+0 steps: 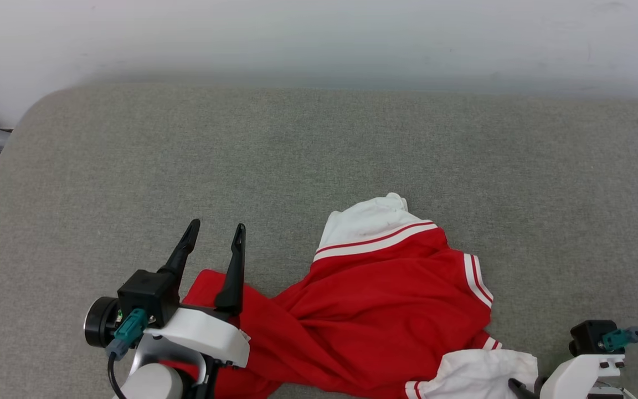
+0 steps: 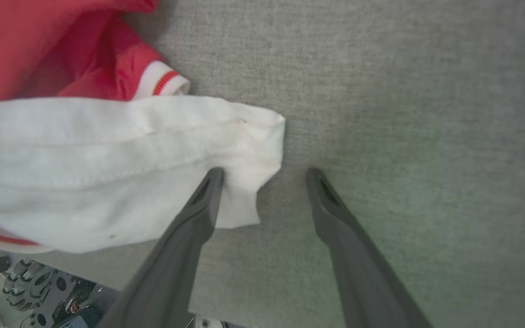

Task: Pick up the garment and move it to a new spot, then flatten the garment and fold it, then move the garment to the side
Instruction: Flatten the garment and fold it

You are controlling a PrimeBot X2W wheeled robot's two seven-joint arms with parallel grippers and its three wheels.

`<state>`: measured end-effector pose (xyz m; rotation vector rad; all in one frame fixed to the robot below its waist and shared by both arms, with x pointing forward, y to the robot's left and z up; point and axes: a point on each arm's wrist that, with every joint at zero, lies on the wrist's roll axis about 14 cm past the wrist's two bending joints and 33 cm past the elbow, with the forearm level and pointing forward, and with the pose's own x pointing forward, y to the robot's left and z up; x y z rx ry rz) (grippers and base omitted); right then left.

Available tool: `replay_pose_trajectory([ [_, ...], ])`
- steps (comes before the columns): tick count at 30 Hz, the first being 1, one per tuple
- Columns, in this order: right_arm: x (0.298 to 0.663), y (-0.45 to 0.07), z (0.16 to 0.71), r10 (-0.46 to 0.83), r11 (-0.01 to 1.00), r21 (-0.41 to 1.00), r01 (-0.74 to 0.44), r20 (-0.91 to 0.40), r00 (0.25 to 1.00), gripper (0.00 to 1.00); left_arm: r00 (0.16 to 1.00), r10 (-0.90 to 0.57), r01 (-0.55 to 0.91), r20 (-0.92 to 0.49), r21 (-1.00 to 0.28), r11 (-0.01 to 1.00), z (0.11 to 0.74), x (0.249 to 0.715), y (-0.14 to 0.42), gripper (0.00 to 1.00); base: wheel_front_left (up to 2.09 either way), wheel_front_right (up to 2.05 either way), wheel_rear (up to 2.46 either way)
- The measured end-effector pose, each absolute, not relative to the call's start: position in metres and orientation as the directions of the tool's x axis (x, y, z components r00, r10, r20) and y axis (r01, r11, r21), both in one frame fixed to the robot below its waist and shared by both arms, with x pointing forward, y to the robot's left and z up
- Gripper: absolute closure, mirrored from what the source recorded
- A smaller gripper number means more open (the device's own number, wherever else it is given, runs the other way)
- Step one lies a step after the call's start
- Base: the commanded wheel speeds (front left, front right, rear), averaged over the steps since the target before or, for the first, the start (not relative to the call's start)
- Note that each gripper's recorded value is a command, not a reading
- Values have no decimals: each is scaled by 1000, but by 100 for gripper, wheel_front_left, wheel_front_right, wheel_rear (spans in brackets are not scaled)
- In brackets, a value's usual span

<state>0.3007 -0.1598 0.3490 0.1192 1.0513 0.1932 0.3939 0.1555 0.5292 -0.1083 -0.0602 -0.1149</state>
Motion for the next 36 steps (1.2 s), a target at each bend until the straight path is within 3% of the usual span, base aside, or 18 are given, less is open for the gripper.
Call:
replay_pose_trajectory([
  [1,301,-159,348,222,975,199,-98,-852,475,69,992,-108,114,61,-106,988,527,394,156,0,0,0,0],
  [2,302,-158,348,226,974,205,-96,-851,474,69,993,-105,110,58,-108,988,526,394,157,0,0,0,0],
  [3,304,-158,350,228,974,207,-97,-848,478,100,993,-103,109,56,-110,988,526,393,157,0,0,0,0],
  [8,330,-172,374,187,982,155,-106,-779,598,100,992,-107,113,64,-111,987,528,393,155,0,0,0,0],
  [12,364,-215,410,65,998,29,-62,-685,726,100,991,-114,122,66,-117,986,528,393,152,0,0,0,0],
  [16,392,-249,442,-30,998,-63,-9,-595,803,100,991,-120,126,60,-120,985,526,396,149,0,0,0,0],
  [20,408,-271,449,-81,996,-78,45,-554,829,100,992,-120,124,40,-127,984,519,398,147,0,0,0,0],
  [24,402,-281,425,-100,995,-39,96,-582,807,100,994,-109,111,18,-134,985,512,398,150,0,0,0,0],
  [25,400,-281,418,-100,994,-31,101,-593,799,95,994,-107,108,13,-135,985,510,398,151,0,0,0,0],
  [27,395,-279,407,-97,993,-7,116,-597,796,53,995,-104,104,10,-137,985,509,398,152,0,0,0,0],
  [28,393,-278,403,-96,993,4,122,-593,800,0,995,-102,102,7,-138,985,508,398,152,0,0,0,0],
  [36,383,-283,415,-144,977,82,196,-425,894,0,996,-91,90,0,-142,986,507,389,155,0,0,0,0],
])
